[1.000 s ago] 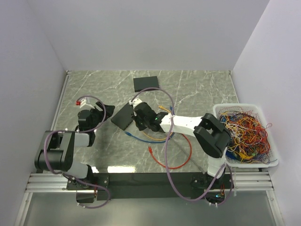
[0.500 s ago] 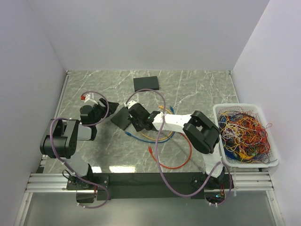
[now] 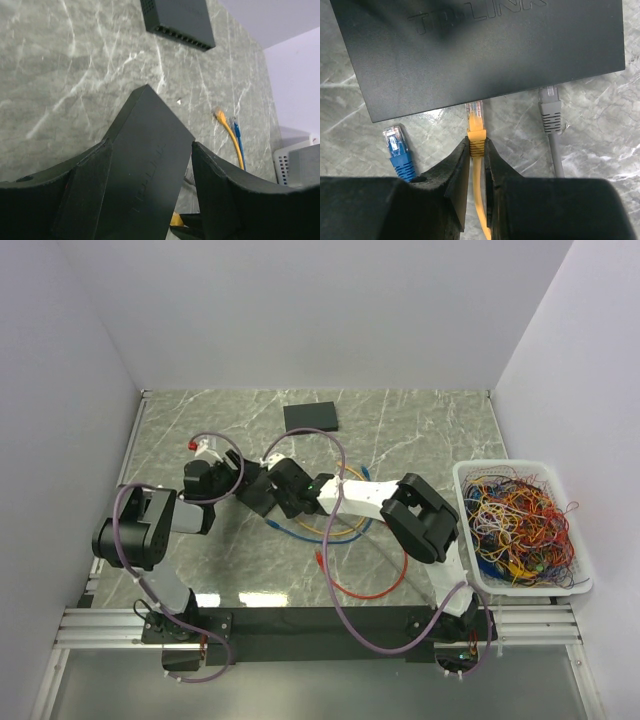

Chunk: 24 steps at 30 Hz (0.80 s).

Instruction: Insert the plug into the switch port

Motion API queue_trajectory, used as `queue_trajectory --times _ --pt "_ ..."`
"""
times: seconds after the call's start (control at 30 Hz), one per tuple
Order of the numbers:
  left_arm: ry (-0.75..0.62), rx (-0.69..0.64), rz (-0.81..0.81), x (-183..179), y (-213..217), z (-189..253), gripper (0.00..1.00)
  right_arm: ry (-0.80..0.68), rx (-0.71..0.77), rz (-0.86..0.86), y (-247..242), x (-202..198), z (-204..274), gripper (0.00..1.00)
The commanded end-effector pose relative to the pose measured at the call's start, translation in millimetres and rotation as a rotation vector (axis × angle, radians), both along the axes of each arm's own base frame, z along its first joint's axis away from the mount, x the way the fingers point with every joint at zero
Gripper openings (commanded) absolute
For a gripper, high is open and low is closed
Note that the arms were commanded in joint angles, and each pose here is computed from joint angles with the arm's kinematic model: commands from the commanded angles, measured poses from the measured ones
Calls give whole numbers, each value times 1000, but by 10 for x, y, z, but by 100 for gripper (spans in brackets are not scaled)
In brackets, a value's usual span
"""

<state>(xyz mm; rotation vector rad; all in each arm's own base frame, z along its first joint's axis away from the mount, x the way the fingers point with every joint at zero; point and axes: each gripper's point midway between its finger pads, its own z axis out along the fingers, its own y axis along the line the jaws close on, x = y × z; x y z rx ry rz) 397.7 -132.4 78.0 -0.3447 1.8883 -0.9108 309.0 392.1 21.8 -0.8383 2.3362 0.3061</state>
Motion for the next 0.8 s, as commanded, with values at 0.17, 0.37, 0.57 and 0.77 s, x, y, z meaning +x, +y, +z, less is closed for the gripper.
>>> queue_trajectory --times 0.17,0.37,0.57,0.77 --pt "3 34 -11 20 -92 -66 69 -25 34 26 216 19 147 0" --pt "34 50 -3 27 -124 -146 69 -30 37 35 266 -1 173 0" --pt "35 56 11 51 -134 -122 69 -35 44 41 310 -9 188 0" --pt "14 116 102 169 29 83 70 -38 35 39 307 6 169 0"
